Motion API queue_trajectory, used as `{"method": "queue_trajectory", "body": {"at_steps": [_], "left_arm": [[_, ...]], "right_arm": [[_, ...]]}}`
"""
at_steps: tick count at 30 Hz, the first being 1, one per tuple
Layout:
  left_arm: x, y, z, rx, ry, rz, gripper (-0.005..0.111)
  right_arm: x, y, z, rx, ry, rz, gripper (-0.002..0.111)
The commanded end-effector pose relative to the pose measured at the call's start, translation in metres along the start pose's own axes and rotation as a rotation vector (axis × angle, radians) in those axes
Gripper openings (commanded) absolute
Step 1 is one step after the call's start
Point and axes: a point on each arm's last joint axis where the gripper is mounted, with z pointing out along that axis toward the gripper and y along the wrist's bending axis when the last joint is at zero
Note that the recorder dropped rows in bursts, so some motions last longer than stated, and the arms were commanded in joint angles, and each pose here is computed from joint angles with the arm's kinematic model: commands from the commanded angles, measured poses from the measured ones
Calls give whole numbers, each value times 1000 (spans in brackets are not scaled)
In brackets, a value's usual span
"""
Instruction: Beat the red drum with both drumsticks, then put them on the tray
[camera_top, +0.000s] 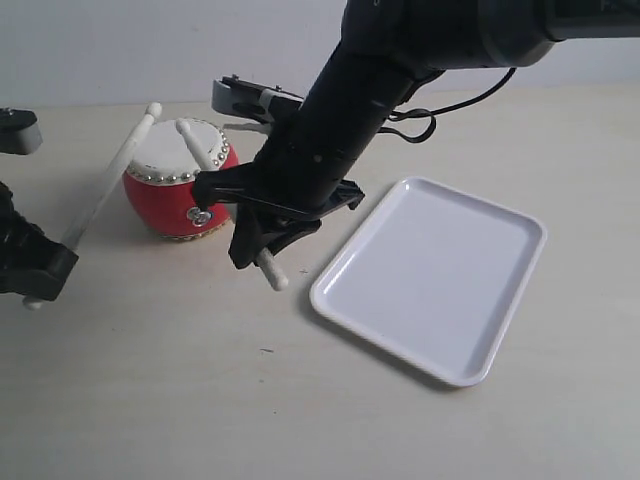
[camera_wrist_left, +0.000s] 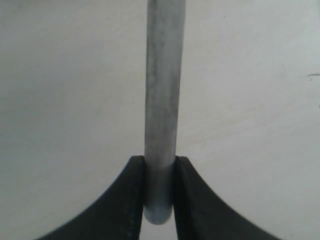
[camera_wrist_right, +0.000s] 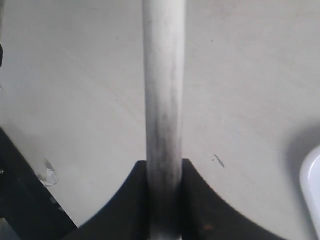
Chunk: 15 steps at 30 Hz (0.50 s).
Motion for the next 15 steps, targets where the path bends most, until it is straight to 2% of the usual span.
{"method": "queue_trajectory", "body": {"at_steps": [1,7,10,15], "left_arm": [[-4,4,-9,-40,27,14,0],[-22,0,-35,-7,20,6,0],[-29,-2,-43,3,-10,3,0],[-32,-2,-45,3,-31,2,0]], "right_arm": [[-7,3,-7,-2,-41,27,0],[-21,17,-29,-9,-146,-16,0],[-23,6,-10,-2,-103,32,0],[-16,-19,36,-3,67,132,0]]}}
